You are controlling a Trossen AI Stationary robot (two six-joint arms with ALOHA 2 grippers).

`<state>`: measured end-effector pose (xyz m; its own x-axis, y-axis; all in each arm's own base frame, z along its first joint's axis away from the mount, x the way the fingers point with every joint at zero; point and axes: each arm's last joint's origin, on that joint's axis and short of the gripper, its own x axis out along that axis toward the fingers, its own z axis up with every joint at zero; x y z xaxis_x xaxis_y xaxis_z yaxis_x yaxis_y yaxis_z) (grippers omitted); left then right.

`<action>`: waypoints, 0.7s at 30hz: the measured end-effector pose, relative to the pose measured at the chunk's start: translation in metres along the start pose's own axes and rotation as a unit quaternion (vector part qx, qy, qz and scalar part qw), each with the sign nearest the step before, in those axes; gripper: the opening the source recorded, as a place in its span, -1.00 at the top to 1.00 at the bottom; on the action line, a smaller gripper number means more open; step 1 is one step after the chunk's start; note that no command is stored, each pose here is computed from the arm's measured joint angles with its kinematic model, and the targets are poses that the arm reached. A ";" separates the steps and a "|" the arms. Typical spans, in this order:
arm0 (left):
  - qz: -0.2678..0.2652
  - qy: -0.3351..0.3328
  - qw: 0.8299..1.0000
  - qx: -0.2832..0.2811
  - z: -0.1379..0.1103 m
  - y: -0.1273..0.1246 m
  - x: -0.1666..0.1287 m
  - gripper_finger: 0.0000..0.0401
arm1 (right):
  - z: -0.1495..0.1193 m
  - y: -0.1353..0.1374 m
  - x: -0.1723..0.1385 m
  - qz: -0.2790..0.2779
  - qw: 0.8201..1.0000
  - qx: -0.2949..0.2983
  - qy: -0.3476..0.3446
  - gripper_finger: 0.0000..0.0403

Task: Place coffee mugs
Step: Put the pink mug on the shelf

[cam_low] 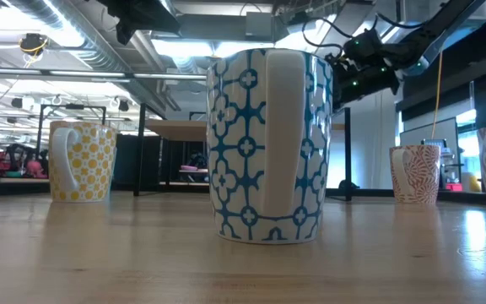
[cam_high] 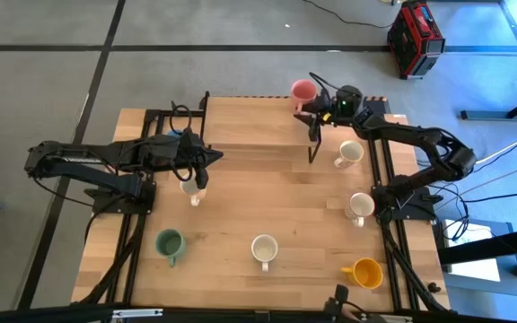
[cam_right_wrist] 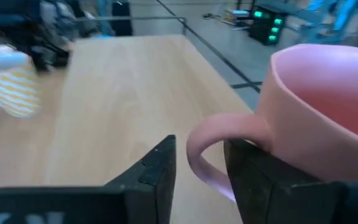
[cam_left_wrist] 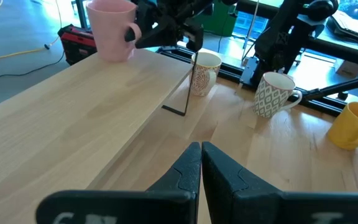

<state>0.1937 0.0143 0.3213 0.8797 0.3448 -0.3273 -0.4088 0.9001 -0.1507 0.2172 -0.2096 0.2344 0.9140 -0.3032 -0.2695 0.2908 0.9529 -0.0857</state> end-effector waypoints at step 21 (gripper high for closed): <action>0.000 0.000 1.000 0.000 0.000 0.000 0.000 0.95 | 0.010 0.010 -0.027 -0.020 0.998 0.016 0.052 0.34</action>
<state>0.1937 0.0143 0.3215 0.8798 0.3451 -0.3270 -0.4088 0.9003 -0.1497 0.1977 -0.1916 0.2503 0.8671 -0.3386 -0.3653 0.3374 0.9388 -0.0692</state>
